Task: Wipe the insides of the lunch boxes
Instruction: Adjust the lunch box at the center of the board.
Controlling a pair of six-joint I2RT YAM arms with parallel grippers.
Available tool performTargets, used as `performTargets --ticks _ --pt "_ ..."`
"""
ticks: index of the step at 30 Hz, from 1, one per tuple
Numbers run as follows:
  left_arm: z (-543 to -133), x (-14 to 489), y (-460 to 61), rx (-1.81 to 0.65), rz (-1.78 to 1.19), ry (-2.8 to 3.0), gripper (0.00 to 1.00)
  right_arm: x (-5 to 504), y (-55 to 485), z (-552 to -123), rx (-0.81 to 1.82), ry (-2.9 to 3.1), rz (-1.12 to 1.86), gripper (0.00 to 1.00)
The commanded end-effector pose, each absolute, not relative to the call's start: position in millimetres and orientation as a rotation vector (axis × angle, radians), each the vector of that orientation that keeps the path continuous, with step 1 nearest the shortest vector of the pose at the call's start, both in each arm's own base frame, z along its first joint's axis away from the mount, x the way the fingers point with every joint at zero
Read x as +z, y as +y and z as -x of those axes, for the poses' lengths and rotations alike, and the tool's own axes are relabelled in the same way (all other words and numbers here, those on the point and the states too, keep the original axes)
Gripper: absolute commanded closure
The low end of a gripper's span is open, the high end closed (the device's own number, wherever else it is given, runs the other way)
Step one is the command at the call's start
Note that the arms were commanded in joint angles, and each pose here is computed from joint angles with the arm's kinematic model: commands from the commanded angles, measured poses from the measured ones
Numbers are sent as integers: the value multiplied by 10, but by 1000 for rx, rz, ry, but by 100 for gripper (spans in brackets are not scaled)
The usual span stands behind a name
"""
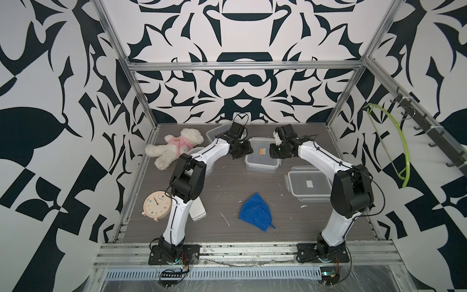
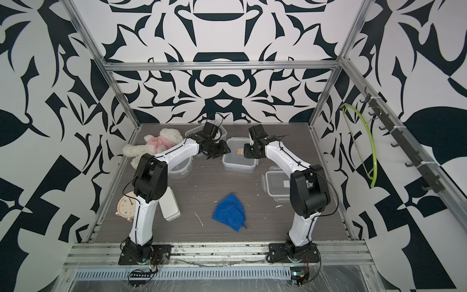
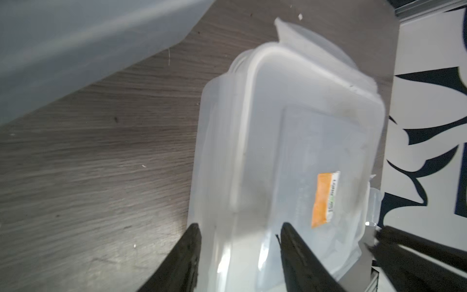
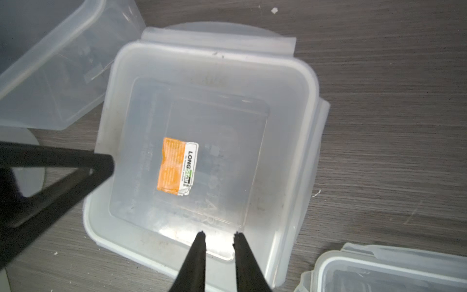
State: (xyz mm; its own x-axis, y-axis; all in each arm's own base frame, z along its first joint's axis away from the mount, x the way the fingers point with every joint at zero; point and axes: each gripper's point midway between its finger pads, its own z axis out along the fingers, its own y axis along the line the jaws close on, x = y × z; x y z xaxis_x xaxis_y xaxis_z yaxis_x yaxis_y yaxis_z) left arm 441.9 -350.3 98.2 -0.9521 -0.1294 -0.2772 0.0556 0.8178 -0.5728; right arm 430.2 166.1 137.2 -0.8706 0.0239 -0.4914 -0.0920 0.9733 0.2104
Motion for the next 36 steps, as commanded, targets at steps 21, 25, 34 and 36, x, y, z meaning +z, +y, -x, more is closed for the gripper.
performTargets --ticks 21,25,34,36 --pt "-4381 825 -3826 -1320 174 2552 45 1039 1613 -4428 279 2712 69 90" --pt "-4446 820 -3923 -1420 201 2505 46 896 1590 -4363 307 2741 42 91" --pt "-4494 692 -4043 -1610 299 2406 48 649 1565 -4234 347 2791 7 93" --pt "-4490 700 -4055 -1629 306 2392 50 584 1569 -4211 354 2801 -1 93"
